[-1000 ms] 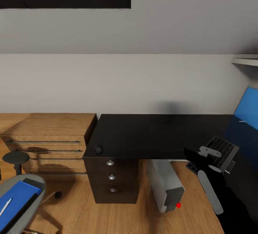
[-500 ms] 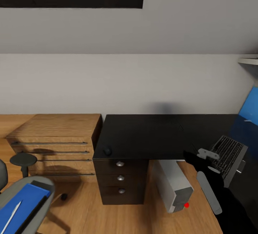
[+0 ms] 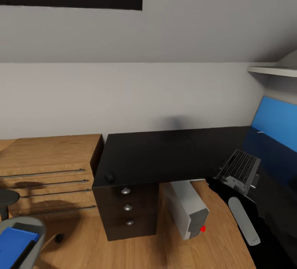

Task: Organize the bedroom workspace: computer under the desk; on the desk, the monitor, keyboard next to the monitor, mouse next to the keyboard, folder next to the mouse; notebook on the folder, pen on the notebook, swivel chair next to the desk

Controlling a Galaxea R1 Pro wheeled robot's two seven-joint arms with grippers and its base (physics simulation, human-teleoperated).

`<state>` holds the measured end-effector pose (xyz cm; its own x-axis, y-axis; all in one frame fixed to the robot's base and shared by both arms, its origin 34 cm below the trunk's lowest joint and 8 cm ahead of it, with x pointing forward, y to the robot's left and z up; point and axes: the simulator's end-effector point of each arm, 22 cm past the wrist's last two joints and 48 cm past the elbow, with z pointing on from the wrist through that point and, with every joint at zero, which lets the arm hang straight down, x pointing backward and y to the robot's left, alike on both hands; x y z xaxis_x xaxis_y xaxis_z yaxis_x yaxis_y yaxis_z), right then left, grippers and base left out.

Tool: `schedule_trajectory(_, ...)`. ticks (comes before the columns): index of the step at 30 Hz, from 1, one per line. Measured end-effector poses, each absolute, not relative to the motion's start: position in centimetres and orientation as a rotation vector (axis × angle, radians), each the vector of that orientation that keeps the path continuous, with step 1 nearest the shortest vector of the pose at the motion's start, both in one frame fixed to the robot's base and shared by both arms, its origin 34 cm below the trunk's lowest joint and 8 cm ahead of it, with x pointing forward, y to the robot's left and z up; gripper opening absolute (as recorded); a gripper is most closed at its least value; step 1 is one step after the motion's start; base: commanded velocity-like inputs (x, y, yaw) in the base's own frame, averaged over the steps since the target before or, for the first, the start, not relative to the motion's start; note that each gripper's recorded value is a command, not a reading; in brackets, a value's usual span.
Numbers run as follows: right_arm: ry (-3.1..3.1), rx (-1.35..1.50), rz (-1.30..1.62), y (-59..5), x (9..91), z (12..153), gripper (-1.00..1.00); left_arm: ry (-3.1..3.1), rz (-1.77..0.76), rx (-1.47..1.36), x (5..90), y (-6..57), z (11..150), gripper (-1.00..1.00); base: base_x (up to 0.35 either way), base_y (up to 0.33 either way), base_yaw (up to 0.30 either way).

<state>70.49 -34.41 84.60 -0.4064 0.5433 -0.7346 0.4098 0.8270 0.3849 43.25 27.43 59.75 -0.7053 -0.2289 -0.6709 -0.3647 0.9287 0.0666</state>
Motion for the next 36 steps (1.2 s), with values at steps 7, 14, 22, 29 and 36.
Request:
schedule_trajectory(7, 2.038, 0.796, 0.239, -35.2, 70.1, 83.2, 1.00, 2.378, 0.252, -0.421, 43.3, 27.4, 59.1, 1.00, 0.000, 0.001, -0.280)
schedule_trajectory(14, 2.027, 0.823, 0.252, -35.6, 69.9, 82.0, 1.00, 2.375, 0.250, -0.422, 43.4, 27.3, 58.0, 1.00, 0.000, 0.000, -0.281)
schedule_trajectory(22, 2.011, 0.828, 0.274, -35.5, 69.5, 80.9, 1.00, 2.372, 0.248, -0.421, 43.5, 27.2, 57.1, 1.00, 0.000, 0.000, -0.281)
schedule_trajectory(29, 2.010, 0.824, 0.283, -35.3, 69.4, 80.8, 1.00, 2.372, 0.250, -0.419, 43.4, 27.4, 57.1, 1.00, 0.000, 0.000, -0.128)
schedule_trajectory(36, 2.012, 0.822, 0.288, -35.1, 69.4, 80.7, 1.00, 2.373, 0.253, -0.416, 43.4, 27.5, 57.0, 1.00, -0.150, 0.175, -0.006)
